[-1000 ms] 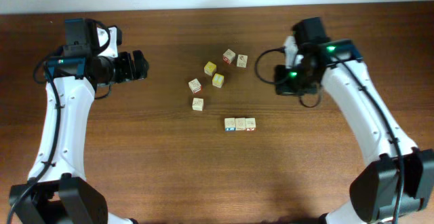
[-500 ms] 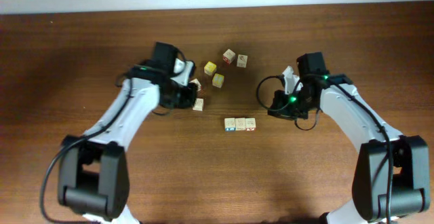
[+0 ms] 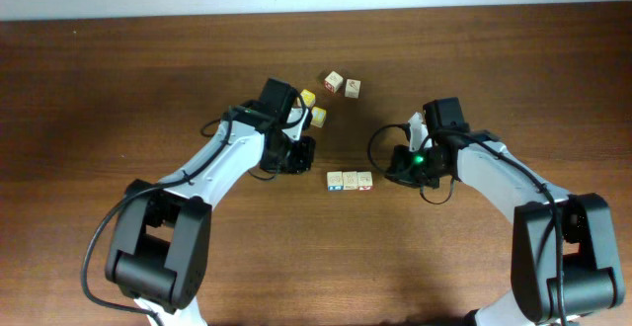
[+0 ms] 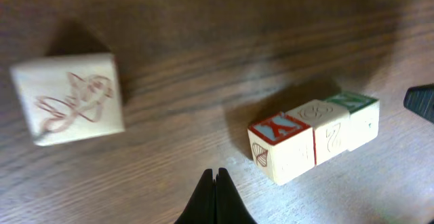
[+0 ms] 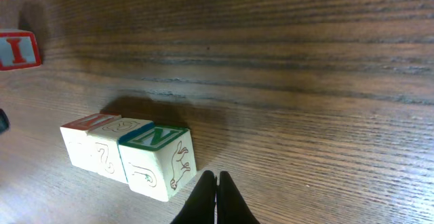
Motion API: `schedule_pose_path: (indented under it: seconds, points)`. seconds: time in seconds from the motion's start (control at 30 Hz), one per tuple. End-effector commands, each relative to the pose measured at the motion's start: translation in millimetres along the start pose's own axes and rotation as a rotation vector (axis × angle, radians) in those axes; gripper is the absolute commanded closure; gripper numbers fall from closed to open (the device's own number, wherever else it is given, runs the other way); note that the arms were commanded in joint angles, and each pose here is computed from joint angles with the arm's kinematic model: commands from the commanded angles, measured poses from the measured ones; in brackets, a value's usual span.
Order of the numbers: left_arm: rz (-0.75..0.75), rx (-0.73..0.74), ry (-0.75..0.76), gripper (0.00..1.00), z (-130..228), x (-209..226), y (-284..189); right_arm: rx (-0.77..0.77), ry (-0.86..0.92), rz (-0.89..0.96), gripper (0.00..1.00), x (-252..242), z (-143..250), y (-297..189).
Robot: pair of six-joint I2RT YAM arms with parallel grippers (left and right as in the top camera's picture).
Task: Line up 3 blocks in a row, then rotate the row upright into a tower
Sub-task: 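Bring both grippers to either end of the three-block row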
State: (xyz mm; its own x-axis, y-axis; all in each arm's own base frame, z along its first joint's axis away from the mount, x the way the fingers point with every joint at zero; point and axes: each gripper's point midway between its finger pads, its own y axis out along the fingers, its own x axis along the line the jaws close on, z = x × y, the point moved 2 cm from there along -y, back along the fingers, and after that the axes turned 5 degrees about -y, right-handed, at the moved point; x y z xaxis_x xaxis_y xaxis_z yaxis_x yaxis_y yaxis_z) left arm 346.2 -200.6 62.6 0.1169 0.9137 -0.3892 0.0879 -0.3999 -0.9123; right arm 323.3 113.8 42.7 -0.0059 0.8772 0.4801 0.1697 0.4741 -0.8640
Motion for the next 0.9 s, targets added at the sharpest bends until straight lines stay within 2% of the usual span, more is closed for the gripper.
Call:
schedule_pose_path:
  seconds: [0.0, 0.4, 0.63, 0.87]
  points:
    - [0.004, 0.043, -0.013, 1.00, 14.9, -2.0, 14.1, 0.010, 0.001, 0.002, 0.95, 0.0, 3.8, 3.5]
    - [0.011, 0.050, 0.061, 1.00, 26.4, -27.5, 31.3, 0.021, -0.023, -0.006, 0.95, 10.7, 6.5, 13.8]
    - [-0.057, 0.063, -0.005, 1.00, 26.4, -19.4, 42.3, 0.021, -0.023, -0.006, 0.95, 10.7, 6.6, 13.8]
    - [-0.040, 0.080, 0.043, 1.00, 20.7, -29.0, 44.5, 0.040, -0.010, -0.009, 0.95, 10.8, 10.7, 13.7]
